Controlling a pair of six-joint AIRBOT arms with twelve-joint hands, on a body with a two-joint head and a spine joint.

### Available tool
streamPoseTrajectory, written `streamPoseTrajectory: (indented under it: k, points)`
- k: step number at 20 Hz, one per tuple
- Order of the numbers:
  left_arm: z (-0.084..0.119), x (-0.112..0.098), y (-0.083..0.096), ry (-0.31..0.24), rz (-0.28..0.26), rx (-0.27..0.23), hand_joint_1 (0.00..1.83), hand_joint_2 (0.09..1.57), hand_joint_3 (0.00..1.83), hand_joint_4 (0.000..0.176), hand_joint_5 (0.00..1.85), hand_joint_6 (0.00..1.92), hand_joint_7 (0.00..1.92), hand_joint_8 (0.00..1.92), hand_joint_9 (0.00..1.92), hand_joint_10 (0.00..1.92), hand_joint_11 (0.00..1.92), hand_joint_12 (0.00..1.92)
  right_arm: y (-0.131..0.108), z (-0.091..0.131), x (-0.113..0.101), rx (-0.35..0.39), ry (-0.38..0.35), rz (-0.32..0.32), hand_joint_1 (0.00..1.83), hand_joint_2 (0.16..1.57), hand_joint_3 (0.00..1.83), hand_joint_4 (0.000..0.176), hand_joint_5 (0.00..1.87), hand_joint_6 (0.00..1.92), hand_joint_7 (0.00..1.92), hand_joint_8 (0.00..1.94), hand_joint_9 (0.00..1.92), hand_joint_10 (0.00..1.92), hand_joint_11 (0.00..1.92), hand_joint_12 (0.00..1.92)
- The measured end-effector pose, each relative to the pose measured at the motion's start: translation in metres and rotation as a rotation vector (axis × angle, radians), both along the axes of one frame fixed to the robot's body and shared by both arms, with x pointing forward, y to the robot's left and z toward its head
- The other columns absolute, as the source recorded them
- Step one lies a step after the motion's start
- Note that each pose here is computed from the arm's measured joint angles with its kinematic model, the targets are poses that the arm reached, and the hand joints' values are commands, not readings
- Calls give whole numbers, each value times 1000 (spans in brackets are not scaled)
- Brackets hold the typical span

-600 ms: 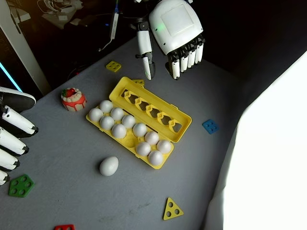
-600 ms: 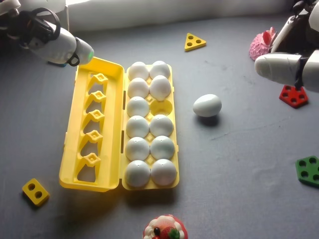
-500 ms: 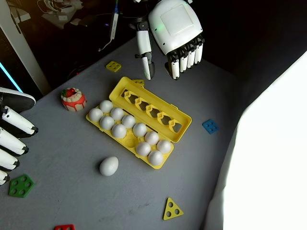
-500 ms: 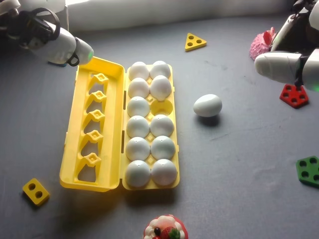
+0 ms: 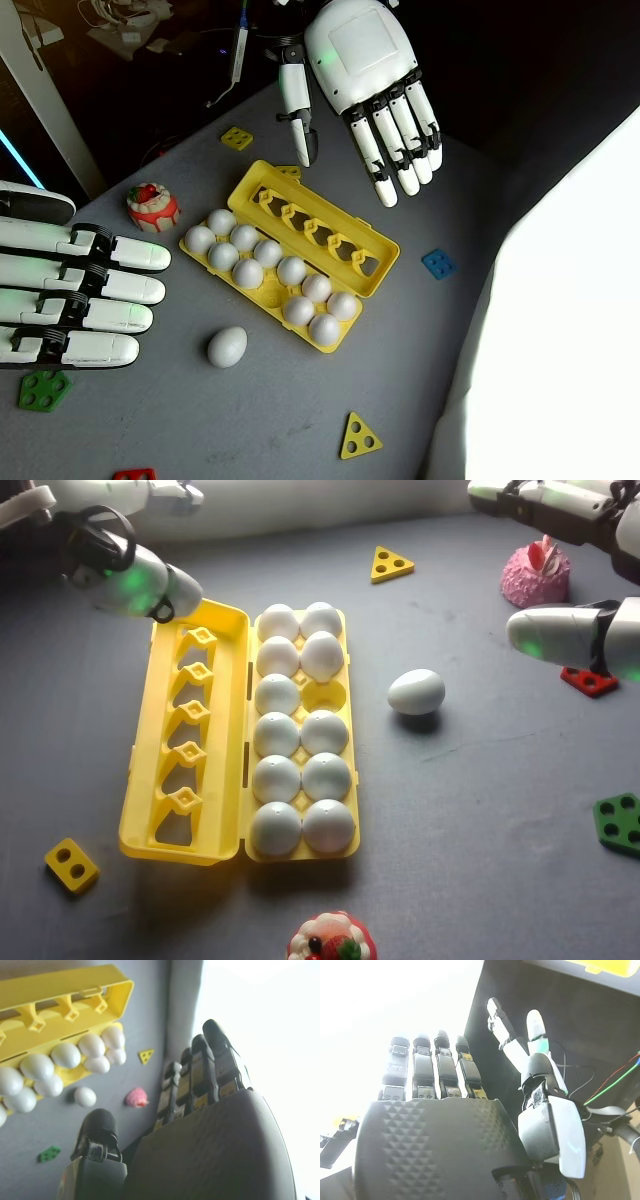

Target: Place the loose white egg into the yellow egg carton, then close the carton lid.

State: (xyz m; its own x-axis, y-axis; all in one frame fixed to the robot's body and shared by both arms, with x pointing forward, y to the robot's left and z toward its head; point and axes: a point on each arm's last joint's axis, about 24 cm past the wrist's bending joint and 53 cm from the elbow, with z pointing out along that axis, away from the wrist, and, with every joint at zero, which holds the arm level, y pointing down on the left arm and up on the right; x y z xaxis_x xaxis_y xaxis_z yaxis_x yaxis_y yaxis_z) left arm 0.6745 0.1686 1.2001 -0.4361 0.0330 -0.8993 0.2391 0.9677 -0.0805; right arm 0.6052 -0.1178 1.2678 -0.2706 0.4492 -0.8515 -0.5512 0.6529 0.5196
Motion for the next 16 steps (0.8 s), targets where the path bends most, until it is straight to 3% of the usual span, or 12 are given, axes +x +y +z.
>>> streamPoseTrajectory:
  k: [2,4,5,6,9,11,16]
  points:
    - [0,-3,-3,2,-8,-4,113,1298,0,35,42,1,83,2,104,3,0,448,3,-8,0,1,2,4,101,1250,3,0,56,43,107,7,61,27,2,13]
    - [-2,-4,-3,1,-12,6,237,1260,0,36,24,2,59,4,111,6,0,493,7,-11,7,1,4,7,378,1168,0,0,3,4,34,8,5,2,0,0]
    - [-4,-4,-3,5,-13,11,262,1254,0,36,24,2,58,4,112,6,0,498,9,-14,13,13,21,3,413,1156,0,0,0,0,28,8,0,0,0,0]
    - [-6,-5,-2,12,-11,12,297,1244,0,34,4,0,42,0,90,1,0,467,11,-20,19,18,49,0,663,1100,0,0,0,0,22,6,0,0,0,0]
    - [-6,-5,-2,10,-13,14,329,1237,0,41,0,0,30,0,75,0,0,452,16,-48,41,18,179,-26,888,1039,0,0,0,0,18,4,0,0,0,0]
    - [-7,-7,-5,8,-22,18,358,1219,0,39,9,2,77,8,116,12,0,541,14,-65,54,17,248,-46,973,1012,0,0,0,0,30,8,0,0,0,0]
    - [-16,-16,-13,37,-33,5,326,1220,0,30,17,2,57,0,87,0,0,572,22,-84,74,29,323,-89,1003,1018,0,13,0,0,0,0,0,0,0,0]
